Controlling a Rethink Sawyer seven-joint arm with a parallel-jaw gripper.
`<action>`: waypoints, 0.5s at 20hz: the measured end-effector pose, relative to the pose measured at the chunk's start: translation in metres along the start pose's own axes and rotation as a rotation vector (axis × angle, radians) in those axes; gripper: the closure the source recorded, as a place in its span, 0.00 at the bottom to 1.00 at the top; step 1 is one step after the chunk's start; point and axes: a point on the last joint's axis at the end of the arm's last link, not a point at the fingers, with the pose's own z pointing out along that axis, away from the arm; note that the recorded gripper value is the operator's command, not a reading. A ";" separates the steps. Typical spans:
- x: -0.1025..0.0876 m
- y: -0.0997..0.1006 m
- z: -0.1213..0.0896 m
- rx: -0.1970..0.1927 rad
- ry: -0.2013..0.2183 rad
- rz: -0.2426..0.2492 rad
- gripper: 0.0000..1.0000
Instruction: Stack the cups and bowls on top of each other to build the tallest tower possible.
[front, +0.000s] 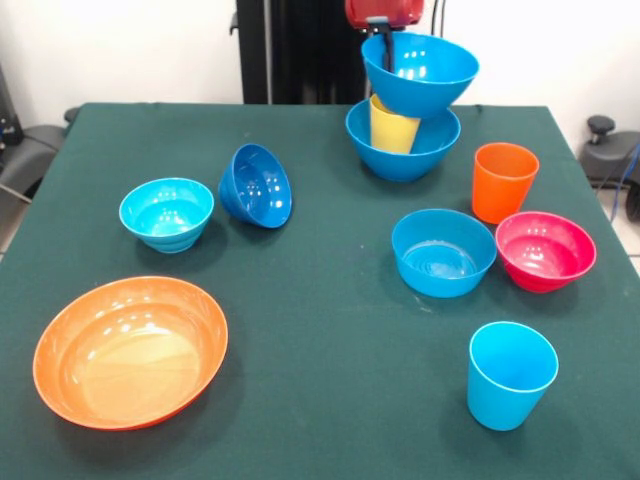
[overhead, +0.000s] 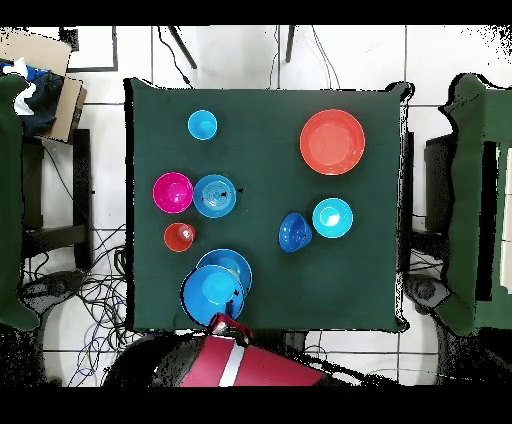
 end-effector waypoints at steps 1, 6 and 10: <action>0.000 0.000 0.000 -0.002 0.000 -0.001 1.00; -0.003 -0.004 0.001 -0.011 0.003 -0.005 1.00; -0.004 -0.006 0.001 -0.025 0.007 -0.017 1.00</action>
